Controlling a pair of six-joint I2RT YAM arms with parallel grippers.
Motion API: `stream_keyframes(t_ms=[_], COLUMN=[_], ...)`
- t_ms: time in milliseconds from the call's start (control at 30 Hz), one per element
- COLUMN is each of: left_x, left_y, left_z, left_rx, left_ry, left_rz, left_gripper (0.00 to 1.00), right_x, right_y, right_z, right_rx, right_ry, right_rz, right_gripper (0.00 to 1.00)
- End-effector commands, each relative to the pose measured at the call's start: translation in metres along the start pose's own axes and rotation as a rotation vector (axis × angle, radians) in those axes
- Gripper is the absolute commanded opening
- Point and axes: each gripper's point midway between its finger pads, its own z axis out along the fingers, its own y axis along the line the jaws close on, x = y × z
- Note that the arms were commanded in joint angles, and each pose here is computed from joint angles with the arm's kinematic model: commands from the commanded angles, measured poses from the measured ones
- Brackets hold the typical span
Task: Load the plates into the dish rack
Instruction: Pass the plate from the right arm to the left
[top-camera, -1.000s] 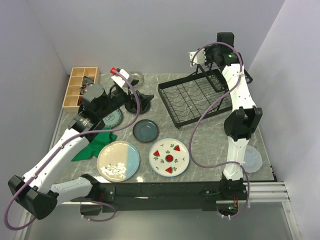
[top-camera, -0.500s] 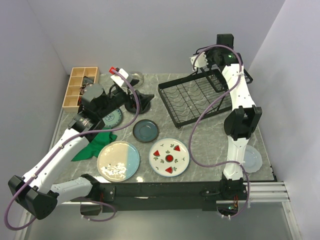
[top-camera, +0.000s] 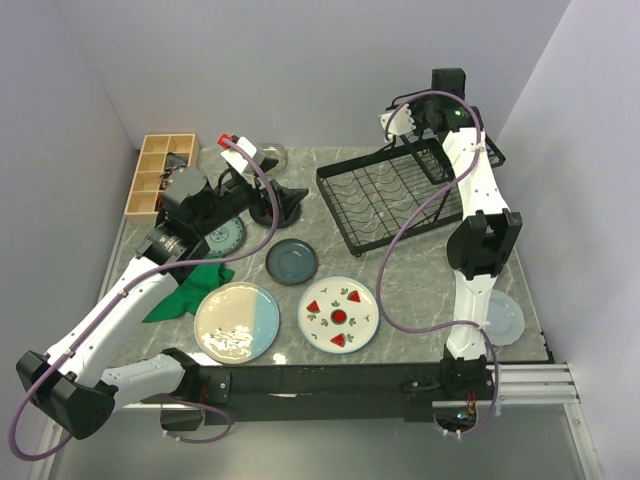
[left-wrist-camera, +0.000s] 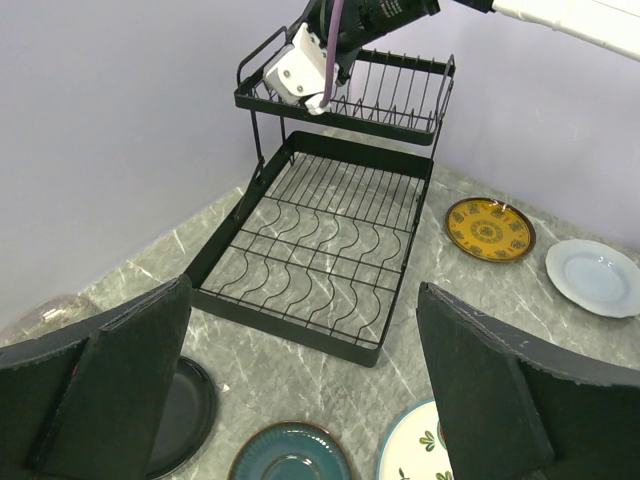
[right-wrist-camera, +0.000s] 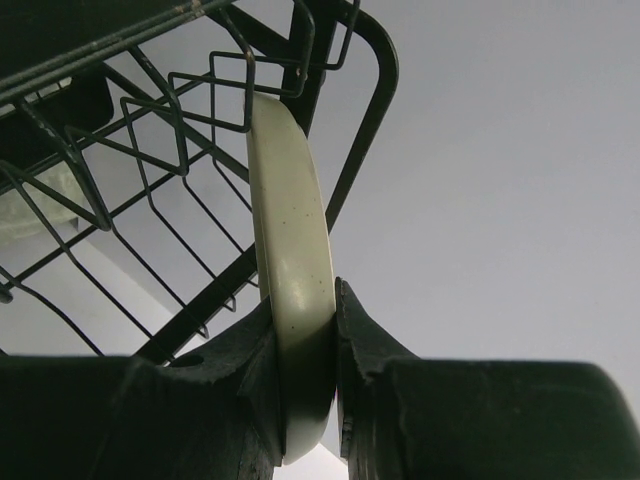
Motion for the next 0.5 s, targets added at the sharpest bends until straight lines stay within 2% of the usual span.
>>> stream_keyframes(t_ms=[0,467], left_x=[-0.019,-0.019], left_y=[-0.001,0.001], left_z=[0.0,0.001], left_rx=[0.009,0.005], left_ry=[-0.057,-0.055], left_rz=[0.013,0.012], left_gripper=[0.99,0.99], right_x=[0.013,0.011], right_y=[-0.033,-0.041], right_z=[-0.005,-0.005], right_rx=[0.079,0.115], right_ry=[0.057,0.033], right_rz=[-0.194,-0.28], right_gripper=[0.12,0.13])
